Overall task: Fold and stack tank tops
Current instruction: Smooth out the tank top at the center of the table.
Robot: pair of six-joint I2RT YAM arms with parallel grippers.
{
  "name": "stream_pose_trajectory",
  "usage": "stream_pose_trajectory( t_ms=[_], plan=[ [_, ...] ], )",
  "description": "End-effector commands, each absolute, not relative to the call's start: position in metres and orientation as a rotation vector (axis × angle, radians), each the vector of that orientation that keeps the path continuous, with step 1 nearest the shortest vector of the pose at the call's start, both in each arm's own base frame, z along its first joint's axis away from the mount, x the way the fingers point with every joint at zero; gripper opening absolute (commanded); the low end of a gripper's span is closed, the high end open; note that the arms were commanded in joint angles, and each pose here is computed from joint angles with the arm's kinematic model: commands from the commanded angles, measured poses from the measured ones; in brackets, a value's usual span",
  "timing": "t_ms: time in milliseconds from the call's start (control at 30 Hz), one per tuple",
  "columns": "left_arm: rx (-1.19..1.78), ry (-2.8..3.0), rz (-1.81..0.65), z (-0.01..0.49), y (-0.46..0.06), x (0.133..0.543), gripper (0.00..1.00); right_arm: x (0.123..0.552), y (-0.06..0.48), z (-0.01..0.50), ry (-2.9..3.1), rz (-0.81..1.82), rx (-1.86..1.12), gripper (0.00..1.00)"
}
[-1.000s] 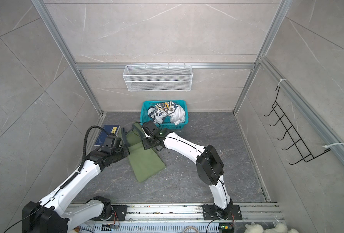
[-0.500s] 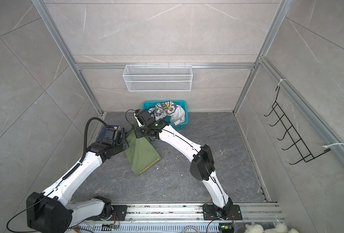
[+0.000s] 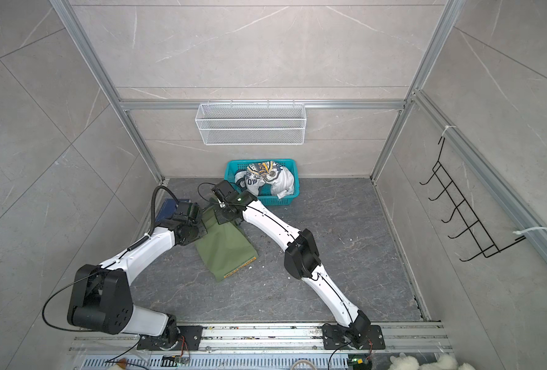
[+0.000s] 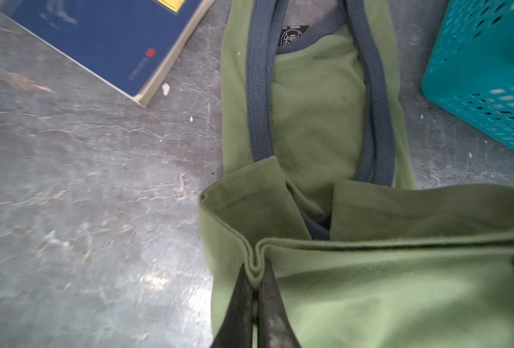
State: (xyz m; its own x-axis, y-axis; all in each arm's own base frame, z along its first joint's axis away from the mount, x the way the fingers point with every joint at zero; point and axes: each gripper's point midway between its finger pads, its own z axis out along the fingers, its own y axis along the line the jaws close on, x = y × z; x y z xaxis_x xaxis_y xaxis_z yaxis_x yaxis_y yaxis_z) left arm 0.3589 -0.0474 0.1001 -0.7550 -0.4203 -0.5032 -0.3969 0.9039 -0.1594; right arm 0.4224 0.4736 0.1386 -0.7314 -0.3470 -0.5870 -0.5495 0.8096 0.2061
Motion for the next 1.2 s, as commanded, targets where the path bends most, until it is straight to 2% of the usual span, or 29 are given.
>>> stream_pose_trajectory(
  t_ms=[0,67,133,200,300,467,500,667,700,800,967,1100,1167],
  plan=[
    [-0.543,2.499,-0.104,0.098,-0.050,0.374,0.00,0.434,0.461,0.124,2.484,0.421,-0.628,0.00],
    [-0.524,2.502,-0.127,0.097,-0.054,0.379,0.00,0.437,0.459,0.119,2.491,0.410,-0.621,0.00],
    [-0.519,2.508,-0.135,0.096,-0.056,0.382,0.05,0.439,0.459,0.114,2.495,0.416,-0.620,0.00],
    [-0.532,2.523,-0.140,0.095,-0.056,0.382,0.22,0.441,0.458,0.109,2.502,0.414,-0.621,0.00],
    [-0.616,2.545,-0.103,0.098,-0.048,0.369,0.45,0.443,0.458,0.102,2.514,0.420,-0.623,0.06],
    [-0.814,2.477,-0.153,0.110,-0.036,0.328,0.71,0.446,0.459,0.094,2.531,0.461,-0.629,0.09],
    [-0.839,2.461,-0.195,0.108,-0.036,0.325,0.73,0.446,0.459,0.093,2.533,0.467,-0.629,0.12],
    [-0.887,2.474,-0.407,0.084,-0.046,0.327,0.74,0.447,0.455,0.084,2.560,0.467,-0.627,0.43],
    [-0.885,2.485,-0.427,0.081,-0.049,0.329,0.73,0.447,0.454,0.083,2.565,0.469,-0.628,0.46],
    [-0.890,2.522,-0.480,0.069,-0.056,0.337,0.70,0.444,0.452,0.079,2.585,0.463,-0.635,0.52],
    [-0.906,2.545,-0.485,0.058,-0.058,0.344,0.61,0.439,0.447,0.070,2.614,0.442,-0.646,0.58],
    [-0.904,2.587,-0.457,0.050,-0.058,0.347,0.58,0.439,0.447,0.064,2.625,0.449,-0.641,0.62],
    [-0.904,2.587,-0.449,0.048,-0.057,0.348,0.53,0.438,0.449,0.060,2.634,0.471,-0.638,0.63]
  ],
)
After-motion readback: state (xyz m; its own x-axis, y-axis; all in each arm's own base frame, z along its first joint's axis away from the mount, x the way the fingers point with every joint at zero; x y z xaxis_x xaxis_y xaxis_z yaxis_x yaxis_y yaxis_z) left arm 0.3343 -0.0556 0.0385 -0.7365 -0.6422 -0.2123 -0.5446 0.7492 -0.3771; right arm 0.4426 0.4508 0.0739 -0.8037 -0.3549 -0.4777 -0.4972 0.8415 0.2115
